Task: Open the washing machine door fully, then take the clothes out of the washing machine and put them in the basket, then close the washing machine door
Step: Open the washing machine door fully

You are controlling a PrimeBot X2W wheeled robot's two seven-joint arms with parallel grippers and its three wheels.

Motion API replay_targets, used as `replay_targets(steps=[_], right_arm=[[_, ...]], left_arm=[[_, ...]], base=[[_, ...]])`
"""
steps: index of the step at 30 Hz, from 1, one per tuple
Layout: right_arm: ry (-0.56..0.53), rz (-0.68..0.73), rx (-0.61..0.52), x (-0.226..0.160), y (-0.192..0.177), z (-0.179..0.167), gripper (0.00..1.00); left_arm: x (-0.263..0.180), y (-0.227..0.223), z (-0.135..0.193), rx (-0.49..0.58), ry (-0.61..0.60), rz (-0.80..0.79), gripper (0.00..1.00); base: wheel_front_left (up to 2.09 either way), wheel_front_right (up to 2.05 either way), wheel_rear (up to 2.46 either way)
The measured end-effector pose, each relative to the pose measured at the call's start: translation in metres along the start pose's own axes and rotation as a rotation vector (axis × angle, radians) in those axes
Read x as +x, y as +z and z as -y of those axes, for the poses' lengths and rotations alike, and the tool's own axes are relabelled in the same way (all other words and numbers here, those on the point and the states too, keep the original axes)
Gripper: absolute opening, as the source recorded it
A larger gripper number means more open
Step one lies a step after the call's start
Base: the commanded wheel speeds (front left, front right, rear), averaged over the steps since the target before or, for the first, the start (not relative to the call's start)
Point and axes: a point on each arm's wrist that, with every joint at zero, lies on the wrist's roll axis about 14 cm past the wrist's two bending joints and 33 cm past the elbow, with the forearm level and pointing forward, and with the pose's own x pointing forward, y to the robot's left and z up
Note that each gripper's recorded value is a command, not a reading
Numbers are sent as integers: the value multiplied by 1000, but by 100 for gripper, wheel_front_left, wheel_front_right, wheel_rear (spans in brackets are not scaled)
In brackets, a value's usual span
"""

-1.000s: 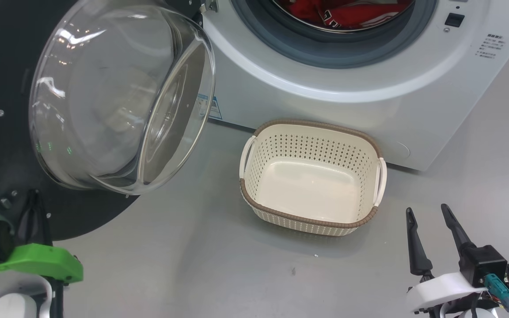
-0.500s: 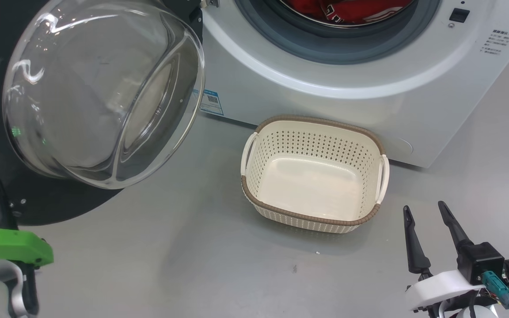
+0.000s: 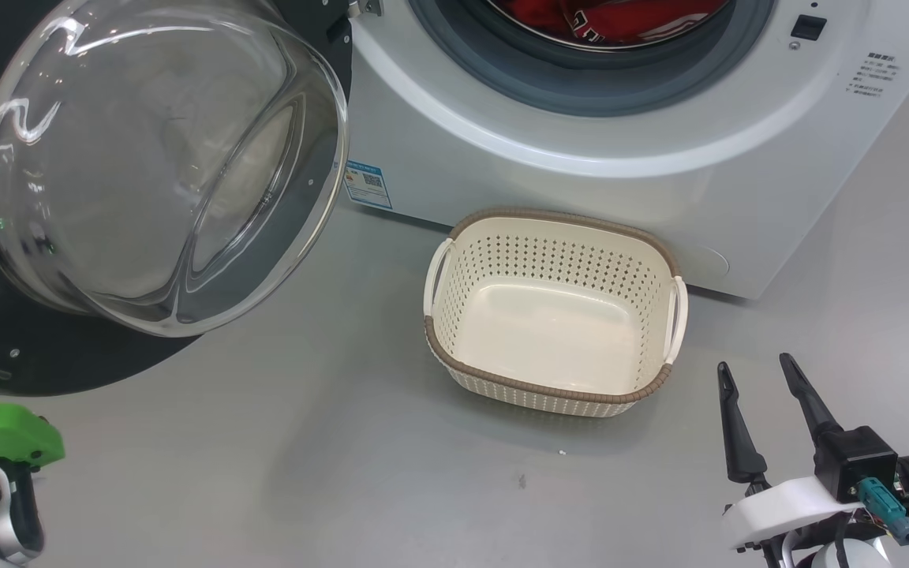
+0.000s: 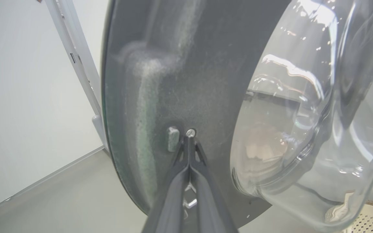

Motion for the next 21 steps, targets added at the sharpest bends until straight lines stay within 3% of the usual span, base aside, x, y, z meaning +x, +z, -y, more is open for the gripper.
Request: replay_targets(steps=[9,21], right_arm=[[-5,3,-1,-1,1,1,100],[3,14,-3,-1,6,-2,100]], left_arm=[[-2,-5,0,1,-1,-4,0],[-18,3,41,-7,-127,52,0]], base=[[0,0,0],[0,0,0]])
